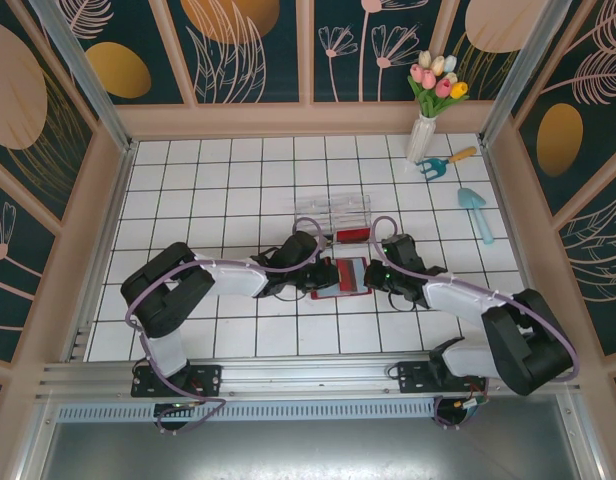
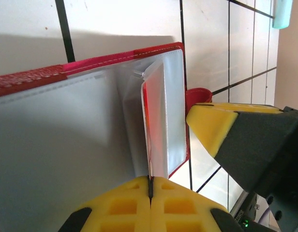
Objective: Take the credit cards out of the card holder
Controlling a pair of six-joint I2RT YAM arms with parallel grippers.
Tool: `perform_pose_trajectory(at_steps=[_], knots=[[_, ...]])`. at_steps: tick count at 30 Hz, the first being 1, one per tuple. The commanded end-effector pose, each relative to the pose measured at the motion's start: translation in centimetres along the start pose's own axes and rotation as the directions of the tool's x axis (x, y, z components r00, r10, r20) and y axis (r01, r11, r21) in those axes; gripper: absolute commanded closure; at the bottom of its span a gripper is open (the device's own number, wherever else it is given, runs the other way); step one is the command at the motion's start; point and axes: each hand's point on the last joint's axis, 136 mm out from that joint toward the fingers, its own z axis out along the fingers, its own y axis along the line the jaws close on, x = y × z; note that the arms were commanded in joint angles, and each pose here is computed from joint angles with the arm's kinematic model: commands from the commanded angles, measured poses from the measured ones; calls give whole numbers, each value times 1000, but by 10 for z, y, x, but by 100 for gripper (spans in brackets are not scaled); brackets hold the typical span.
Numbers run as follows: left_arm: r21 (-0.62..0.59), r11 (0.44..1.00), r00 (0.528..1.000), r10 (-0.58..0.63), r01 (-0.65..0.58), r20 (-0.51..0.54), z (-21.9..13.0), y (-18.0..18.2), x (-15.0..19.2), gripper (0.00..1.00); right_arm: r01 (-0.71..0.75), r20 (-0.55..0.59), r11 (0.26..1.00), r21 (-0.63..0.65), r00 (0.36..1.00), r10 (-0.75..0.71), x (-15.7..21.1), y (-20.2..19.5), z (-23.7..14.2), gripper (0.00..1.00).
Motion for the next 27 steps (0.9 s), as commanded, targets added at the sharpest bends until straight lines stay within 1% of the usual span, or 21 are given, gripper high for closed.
perform_pose_trajectory(at_steps=[1, 5, 13, 17, 21, 27], knots=[[65, 998, 1000, -6, 6, 1, 4, -8, -3, 100, 16, 40, 999, -44, 999, -14, -10, 20, -15, 100], [86, 996, 999, -31, 32, -16, 16, -7, -3, 100, 43, 66, 996, -78, 997, -37, -19, 34, -23, 100], [36, 998, 999, -45, 45, -23, 20, 8, 1, 100, 42, -4, 993, -107, 999, -43, -8, 38, -3, 100], [29, 999, 999, -44, 45, -27, 21, 10, 2, 100, 33, -26, 993, -117, 999, -36, -4, 38, 5, 100], [24, 999, 999, -44, 45, -31, 21, 11, 3, 100, 20, -58, 997, -73, 998, -24, 5, 26, 13, 100], [1, 999, 999, -37, 37, -34, 19, 15, 3, 100, -10, -97, 999, 31, 995, 13, 20, -5, 19, 100]])
